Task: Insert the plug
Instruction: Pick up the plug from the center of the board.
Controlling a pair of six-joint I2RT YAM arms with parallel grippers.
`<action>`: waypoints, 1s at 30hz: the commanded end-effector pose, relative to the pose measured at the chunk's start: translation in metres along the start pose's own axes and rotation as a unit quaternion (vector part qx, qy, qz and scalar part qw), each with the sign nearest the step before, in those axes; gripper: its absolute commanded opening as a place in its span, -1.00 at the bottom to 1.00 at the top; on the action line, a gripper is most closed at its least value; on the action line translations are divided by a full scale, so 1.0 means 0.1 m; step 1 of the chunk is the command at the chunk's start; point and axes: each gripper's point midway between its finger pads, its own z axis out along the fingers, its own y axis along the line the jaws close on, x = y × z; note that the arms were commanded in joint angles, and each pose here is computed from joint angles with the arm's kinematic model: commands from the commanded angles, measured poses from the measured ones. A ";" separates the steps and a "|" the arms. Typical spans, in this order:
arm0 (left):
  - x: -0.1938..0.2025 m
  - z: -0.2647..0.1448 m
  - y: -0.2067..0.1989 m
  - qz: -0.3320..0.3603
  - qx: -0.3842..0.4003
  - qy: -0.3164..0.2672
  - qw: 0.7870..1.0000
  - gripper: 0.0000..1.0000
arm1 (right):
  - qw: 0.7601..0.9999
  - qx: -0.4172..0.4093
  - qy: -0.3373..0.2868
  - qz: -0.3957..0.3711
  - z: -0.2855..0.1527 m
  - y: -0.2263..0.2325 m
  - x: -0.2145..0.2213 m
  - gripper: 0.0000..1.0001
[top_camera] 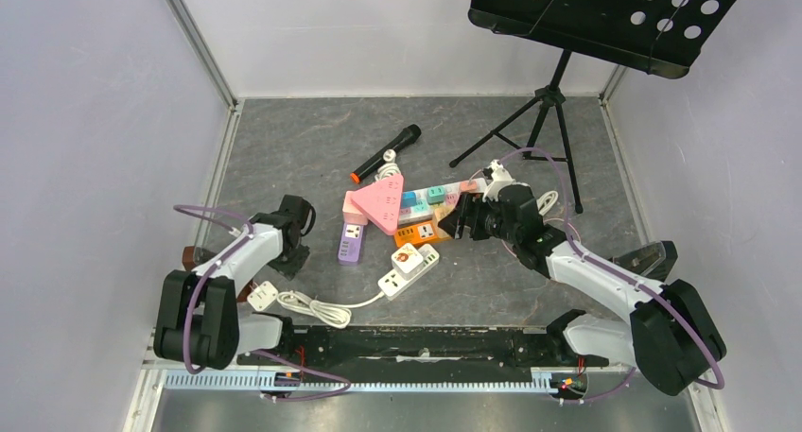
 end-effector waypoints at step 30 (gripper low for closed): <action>-0.50 0.12 -0.06 0.087 -0.124 -0.077 0.985 0.26 | 0.992 0.074 0.070 0.076 -0.19 -0.14 0.20 0.59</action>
